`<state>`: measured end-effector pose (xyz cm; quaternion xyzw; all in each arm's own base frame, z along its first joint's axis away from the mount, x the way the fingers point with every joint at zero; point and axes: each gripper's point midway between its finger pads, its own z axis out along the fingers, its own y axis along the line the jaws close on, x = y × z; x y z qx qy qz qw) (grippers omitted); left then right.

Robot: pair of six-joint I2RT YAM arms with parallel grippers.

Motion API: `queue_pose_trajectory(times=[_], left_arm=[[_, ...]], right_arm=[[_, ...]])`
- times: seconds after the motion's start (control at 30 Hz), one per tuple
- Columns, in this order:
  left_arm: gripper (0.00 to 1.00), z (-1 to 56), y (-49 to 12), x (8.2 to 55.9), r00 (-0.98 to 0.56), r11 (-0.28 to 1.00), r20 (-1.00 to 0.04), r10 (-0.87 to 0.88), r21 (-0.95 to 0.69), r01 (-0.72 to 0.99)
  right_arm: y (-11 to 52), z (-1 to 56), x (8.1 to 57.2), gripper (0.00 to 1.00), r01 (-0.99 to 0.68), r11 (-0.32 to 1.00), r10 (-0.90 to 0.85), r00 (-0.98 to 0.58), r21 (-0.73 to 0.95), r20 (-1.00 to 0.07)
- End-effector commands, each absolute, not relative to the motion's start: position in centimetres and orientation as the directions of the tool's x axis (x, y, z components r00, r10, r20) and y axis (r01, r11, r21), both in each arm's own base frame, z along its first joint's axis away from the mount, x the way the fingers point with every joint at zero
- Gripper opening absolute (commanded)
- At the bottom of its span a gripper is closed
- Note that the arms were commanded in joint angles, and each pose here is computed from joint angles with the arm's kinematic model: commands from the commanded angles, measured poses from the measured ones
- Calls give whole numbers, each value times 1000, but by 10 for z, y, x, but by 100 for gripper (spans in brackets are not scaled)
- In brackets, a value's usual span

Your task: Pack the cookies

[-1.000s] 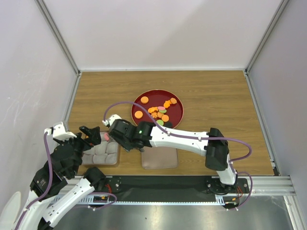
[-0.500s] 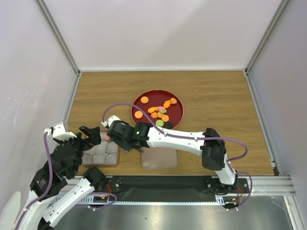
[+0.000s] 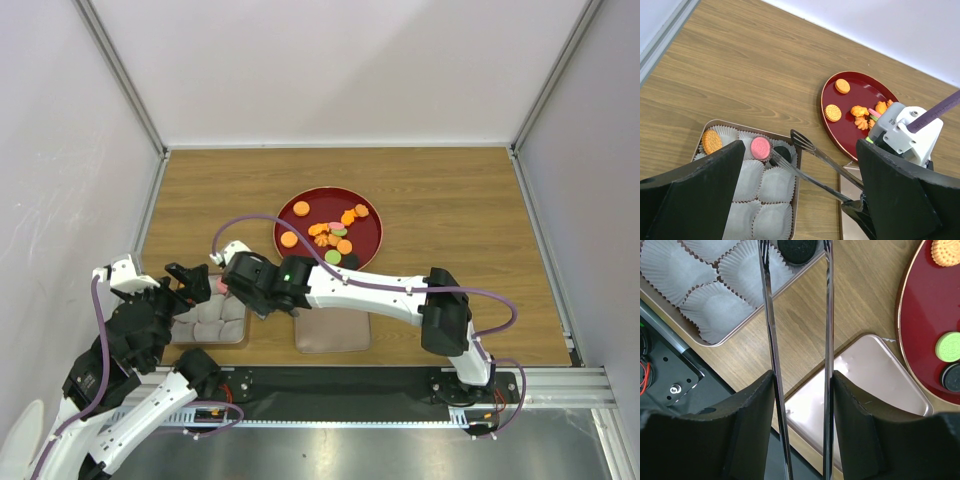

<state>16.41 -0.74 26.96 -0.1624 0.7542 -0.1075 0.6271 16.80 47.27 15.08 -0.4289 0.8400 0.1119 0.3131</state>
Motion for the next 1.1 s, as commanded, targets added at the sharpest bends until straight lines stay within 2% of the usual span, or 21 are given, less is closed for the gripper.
queue_pose_trajectory(times=[0.0, 0.27, 0.5, 0.73, 1.07], left_arm=[[100, 271, -9, 167, -153, 927, -915, -372, -359, -108], [100, 271, -9, 167, -153, 927, -915, -374, -360, -108], [100, 271, -9, 167, -154, 927, -915, -373, -359, -109], [100, 271, -10, 168, -155, 928, -916, -369, -357, -105], [100, 271, -11, 168, -160, 929, -916, -368, -355, -102]], right_arm=[[480, 174, 174, 52, -783, 616, -619, -410, -90, -669], [479, 212, 175, 51, -779, 624, -563, -394, -61, -727], [442, 249, 191, 48, -710, 702, -482, -408, -63, -775], [377, 229, 220, 48, -601, 798, -434, -508, -55, -744], [281, 170, 229, 48, -464, 883, -397, -655, -72, -643]])
